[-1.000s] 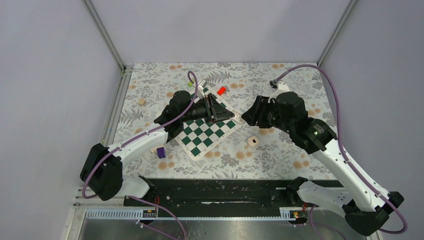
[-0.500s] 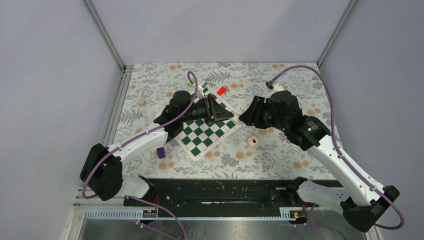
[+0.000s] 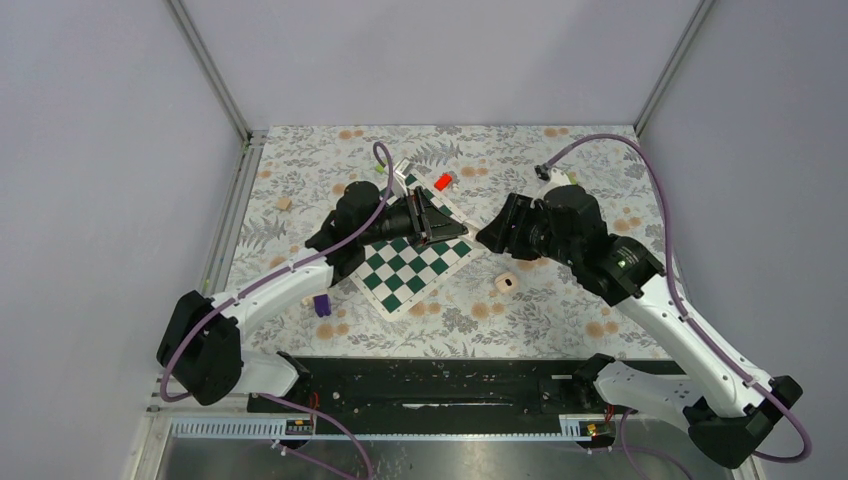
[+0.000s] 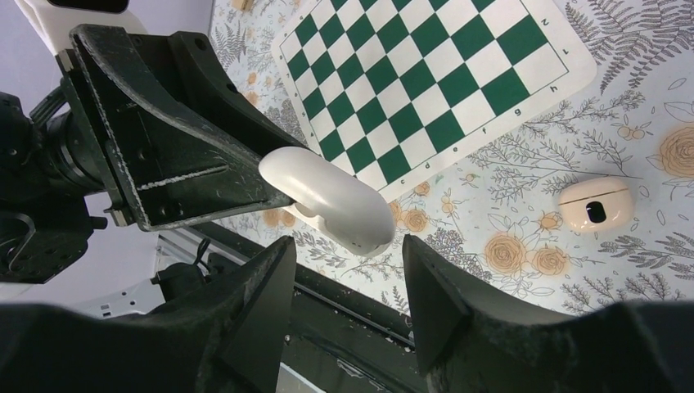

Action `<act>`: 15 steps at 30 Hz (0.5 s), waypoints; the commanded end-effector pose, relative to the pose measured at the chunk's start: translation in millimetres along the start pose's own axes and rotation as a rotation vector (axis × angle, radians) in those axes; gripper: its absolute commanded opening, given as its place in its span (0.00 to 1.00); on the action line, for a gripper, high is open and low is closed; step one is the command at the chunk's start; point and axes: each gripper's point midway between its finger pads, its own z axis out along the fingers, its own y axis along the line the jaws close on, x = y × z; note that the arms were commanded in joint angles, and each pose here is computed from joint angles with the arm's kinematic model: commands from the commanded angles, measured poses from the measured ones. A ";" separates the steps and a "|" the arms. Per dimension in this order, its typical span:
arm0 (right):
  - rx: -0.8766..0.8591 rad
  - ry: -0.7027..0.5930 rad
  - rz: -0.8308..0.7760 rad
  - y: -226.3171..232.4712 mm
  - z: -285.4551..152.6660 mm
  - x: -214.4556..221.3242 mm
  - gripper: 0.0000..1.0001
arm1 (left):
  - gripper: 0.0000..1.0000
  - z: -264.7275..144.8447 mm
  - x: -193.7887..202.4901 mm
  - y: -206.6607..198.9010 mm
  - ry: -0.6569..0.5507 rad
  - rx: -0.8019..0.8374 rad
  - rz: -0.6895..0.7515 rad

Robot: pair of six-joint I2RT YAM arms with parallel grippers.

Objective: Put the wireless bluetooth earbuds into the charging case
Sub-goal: Adjust the earbud with the charging case.

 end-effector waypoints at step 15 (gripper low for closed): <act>-0.375 0.081 -0.329 48.4 -55.6 -14.7 0.74 | 0.00 -13.0 32.3 -48.9 0.357 0.249 0.263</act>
